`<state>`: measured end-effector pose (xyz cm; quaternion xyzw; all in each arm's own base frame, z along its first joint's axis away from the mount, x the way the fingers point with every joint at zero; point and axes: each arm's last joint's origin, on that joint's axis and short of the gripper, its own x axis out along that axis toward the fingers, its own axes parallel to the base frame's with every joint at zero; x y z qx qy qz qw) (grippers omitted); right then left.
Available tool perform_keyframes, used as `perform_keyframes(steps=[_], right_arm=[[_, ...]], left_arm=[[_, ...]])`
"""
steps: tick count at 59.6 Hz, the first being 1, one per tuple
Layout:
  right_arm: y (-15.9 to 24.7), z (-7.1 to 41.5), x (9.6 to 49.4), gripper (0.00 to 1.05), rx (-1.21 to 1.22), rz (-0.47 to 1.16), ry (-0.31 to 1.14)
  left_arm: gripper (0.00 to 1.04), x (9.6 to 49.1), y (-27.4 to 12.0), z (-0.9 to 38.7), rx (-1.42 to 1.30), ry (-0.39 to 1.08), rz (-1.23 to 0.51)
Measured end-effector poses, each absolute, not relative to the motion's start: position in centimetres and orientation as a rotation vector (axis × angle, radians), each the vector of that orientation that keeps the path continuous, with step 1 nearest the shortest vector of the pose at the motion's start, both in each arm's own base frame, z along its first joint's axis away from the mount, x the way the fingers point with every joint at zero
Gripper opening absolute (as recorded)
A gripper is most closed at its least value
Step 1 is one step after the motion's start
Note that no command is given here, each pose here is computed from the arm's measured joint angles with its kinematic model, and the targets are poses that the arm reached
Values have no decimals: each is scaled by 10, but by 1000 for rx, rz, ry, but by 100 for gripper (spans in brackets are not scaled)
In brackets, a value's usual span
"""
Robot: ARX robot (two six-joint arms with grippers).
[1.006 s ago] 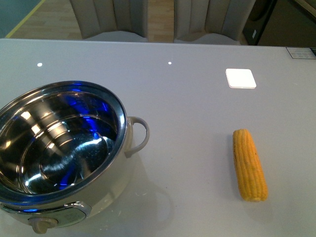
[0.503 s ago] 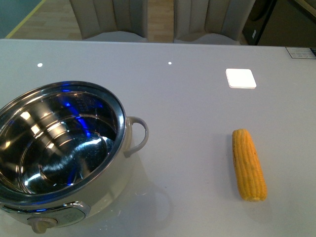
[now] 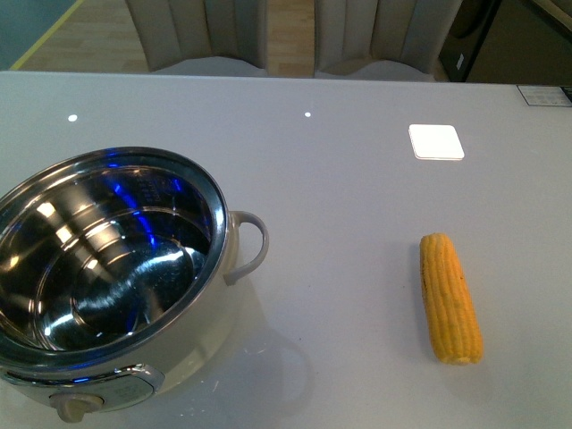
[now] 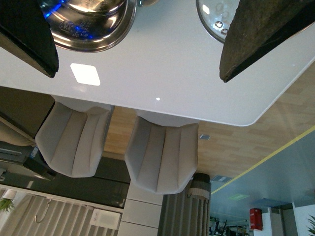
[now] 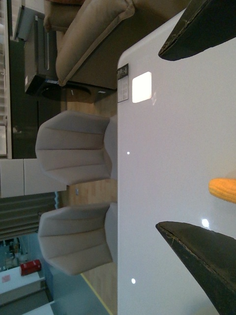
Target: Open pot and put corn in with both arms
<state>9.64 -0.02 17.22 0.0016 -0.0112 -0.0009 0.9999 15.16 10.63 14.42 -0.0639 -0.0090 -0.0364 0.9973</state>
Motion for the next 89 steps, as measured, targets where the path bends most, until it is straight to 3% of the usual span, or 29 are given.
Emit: perform_keyframes(steps=[25,31,56,89], right_arm=[[0,172,96,96,3,-2,-22],[0,172,96,96,3,-2,-22],[0,172,96,96,3,-2,-22],[0,172,96,96,3,-1,-22]], left_arm=[[97,152,106,144,-114,-20,-54],[79,150,95,142,-84,24,24],[3,130,34,166,-15,7,16],[3,114,2,171,-10,-12,11]])
